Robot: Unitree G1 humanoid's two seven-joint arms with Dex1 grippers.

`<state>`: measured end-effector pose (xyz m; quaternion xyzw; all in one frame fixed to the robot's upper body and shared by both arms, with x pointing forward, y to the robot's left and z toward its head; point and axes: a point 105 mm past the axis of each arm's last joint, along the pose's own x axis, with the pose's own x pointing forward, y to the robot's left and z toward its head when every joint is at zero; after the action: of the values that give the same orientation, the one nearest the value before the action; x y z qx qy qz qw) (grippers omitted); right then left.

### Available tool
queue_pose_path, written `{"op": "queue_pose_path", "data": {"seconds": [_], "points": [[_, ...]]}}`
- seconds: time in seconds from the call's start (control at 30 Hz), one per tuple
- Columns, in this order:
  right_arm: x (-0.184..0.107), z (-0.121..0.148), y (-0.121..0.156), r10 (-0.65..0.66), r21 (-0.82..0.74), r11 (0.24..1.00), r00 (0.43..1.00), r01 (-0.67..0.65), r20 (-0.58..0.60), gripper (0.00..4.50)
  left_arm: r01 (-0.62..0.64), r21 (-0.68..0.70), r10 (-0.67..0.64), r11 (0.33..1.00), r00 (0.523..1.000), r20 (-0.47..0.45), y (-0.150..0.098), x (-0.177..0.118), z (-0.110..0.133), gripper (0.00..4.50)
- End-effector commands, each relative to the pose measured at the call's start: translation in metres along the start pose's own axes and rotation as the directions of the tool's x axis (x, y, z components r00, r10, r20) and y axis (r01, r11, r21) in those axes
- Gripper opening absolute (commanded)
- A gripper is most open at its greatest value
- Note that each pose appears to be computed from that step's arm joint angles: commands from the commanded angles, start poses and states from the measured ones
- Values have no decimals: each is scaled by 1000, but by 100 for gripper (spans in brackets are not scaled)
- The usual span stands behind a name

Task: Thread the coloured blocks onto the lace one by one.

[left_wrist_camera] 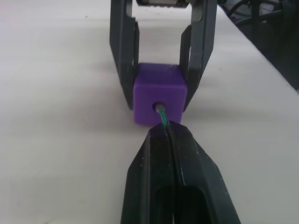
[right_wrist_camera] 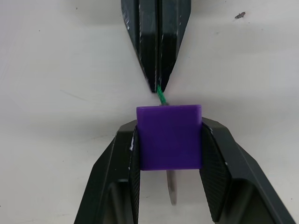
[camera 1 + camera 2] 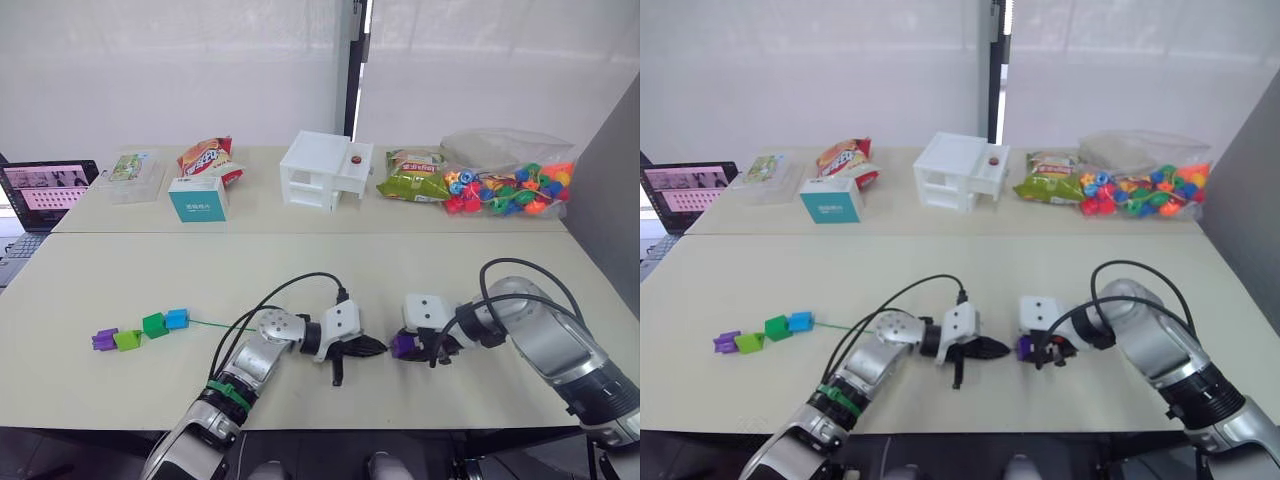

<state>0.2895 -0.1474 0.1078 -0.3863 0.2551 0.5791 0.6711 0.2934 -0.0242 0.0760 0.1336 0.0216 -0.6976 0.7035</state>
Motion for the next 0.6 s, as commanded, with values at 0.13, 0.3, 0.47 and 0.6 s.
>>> {"op": "queue_pose_path", "data": {"seconds": [0.13,0.3,0.47,0.6], "points": [[2,4,0,-11,-15,1000,1000,11,3,117,46,43,-47,998,999,24,-4,14,11,0],[2,5,4,5,-7,1000,1000,-5,9,117,-2,14,1,1000,999,33,7,9,14,55],[-3,12,5,17,-14,1000,999,-17,52,252,3,2,-3,1000,1000,12,15,-12,18,215],[-22,16,0,-21,6,1000,997,21,77,385,17,24,-17,1000,1000,-5,15,-21,21,347]]}}
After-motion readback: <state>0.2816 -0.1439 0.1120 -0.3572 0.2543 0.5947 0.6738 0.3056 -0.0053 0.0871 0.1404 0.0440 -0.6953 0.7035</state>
